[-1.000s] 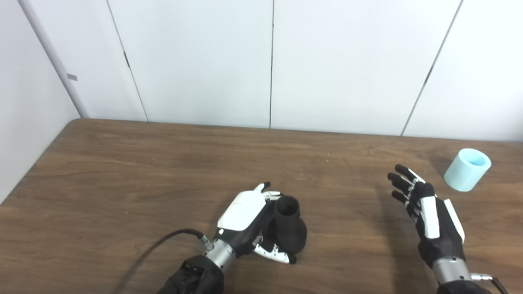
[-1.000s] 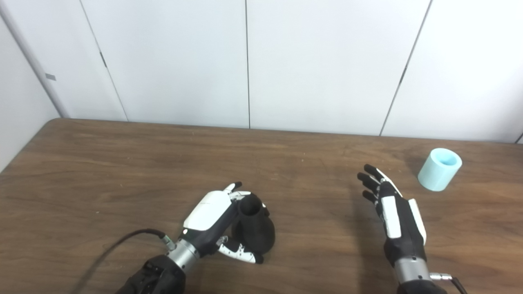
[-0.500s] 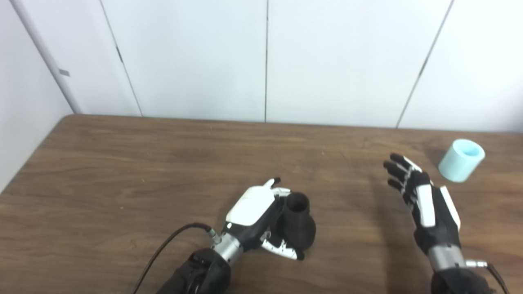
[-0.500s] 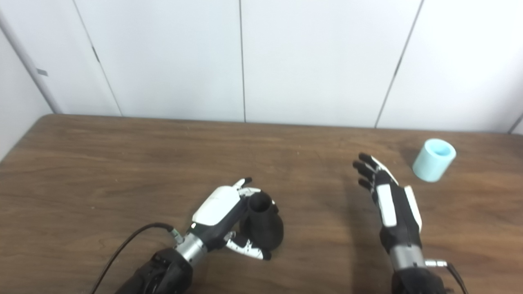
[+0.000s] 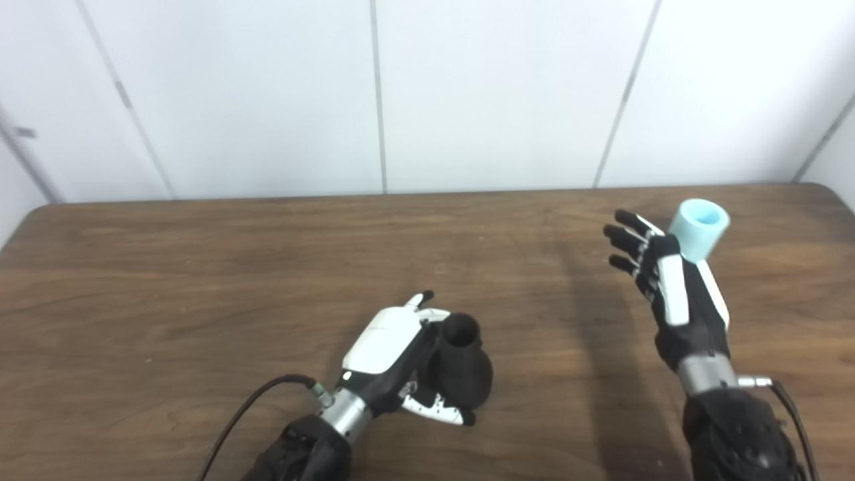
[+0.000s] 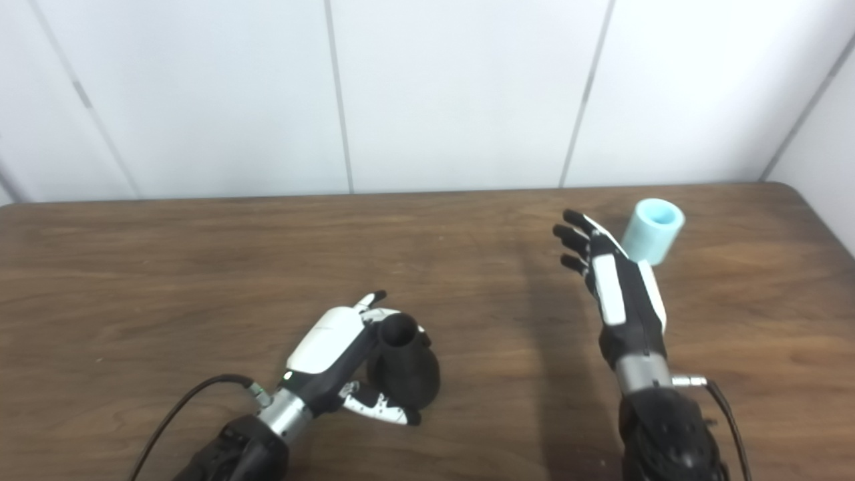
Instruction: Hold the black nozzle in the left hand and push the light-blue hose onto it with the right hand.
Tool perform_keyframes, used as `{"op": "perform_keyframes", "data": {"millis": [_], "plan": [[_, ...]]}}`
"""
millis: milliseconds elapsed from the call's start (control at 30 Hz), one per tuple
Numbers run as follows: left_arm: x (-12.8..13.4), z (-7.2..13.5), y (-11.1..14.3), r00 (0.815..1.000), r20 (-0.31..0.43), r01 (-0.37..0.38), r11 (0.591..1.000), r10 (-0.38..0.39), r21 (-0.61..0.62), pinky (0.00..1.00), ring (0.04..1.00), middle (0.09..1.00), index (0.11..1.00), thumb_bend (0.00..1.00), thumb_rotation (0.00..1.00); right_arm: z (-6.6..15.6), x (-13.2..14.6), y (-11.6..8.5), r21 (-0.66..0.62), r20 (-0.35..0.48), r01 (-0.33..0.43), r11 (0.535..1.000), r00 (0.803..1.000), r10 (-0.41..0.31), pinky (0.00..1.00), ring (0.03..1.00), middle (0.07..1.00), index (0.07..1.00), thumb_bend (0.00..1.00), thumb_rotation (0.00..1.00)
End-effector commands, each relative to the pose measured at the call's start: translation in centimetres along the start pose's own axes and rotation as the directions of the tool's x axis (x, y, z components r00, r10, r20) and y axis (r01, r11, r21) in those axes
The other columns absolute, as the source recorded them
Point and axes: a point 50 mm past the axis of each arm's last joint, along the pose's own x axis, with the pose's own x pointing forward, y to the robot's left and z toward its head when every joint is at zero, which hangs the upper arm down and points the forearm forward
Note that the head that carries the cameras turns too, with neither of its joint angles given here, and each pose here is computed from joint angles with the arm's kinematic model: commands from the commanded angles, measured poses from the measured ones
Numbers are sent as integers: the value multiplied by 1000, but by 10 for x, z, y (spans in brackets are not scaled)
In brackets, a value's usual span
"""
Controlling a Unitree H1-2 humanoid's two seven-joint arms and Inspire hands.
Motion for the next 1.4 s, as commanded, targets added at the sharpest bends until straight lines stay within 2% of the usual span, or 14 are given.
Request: {"op": "perform_keyframes", "data": {"millis": [0,200,333,467,567,633,733,833,900,1033,1067,1133,1233,1367], "plan": [[-20,-18,-32,981,-64,183,983,-182,4,1000,779,481,492,523,0,28,9,-7,-35,105,24,999,994,-20,825,875,807,837,546,960],[-24,-23,-27,983,-48,180,984,-179,14,1000,750,478,494,522,0,48,26,-24,-98,160,53,994,986,-37,811,865,812,824,610,848],[-27,-27,-23,983,-45,182,983,-181,25,1000,741,483,491,522,0,58,35,-31,-131,175,70,989,983,-47,793,855,816,816,592,754],[-29,-31,-20,981,-54,189,981,-187,36,1000,741,483,491,522,0,75,53,-44,-235,212,124,964,974,-74,781,843,820,807,604,545],[-31,-34,-20,980,-60,194,980,-192,39,1000,744,476,495,522,0,85,66,-55,-383,235,168,909,969,-81,740,829,819,798,657,444],[-31,-35,-21,979,-64,196,980,-194,38,1000,745,474,497,522,0,92,77,-63,-480,235,177,859,970,-68,754,827,819,793,692,404],[-33,-36,-21,979,-65,197,980,-194,34,1000,744,474,496,522,0,97,88,-68,-547,218,172,819,974,-59,776,836,819,790,730,349],[-35,-38,-21,979,-64,196,980,-194,31,1000,744,474,496,522,0,99,98,-71,-589,196,165,791,979,-59,756,837,818,790,744,313],[-36,-39,-20,979,-65,196,980,-194,31,1000,743,475,496,522,0,101,108,-74,-649,171,154,745,984,-55,759,842,817,789,739,285],[-38,-44,-18,979,-67,196,980,-193,27,1000,743,476,495,522,0,104,136,-84,-807,72,73,586,997,-25,789,860,829,790,745,283],[-39,-45,-18,979,-68,195,980,-193,26,1000,743,475,496,522,0,104,140,-86,-827,50,53,560,999,-21,793,875,835,793,747,282],[-39,-46,-18,979,-69,196,980,-193,26,1000,742,471,499,522,0,104,149,-90,-854,4,13,520,1000,-18,807,915,854,808,769,267],[-42,-47,-16,979,-67,194,981,-191,28,1000,742,469,500,522,0,103,162,-94,-884,-60,-41,467,998,-27,821,924,862,818,800,256],[-43,-51,-14,980,-65,190,981,-188,27,1000,740,471,499,522,0,101,177,-94,-901,-113,-84,426,993,-44,847,927,880,832,860,198]]}}
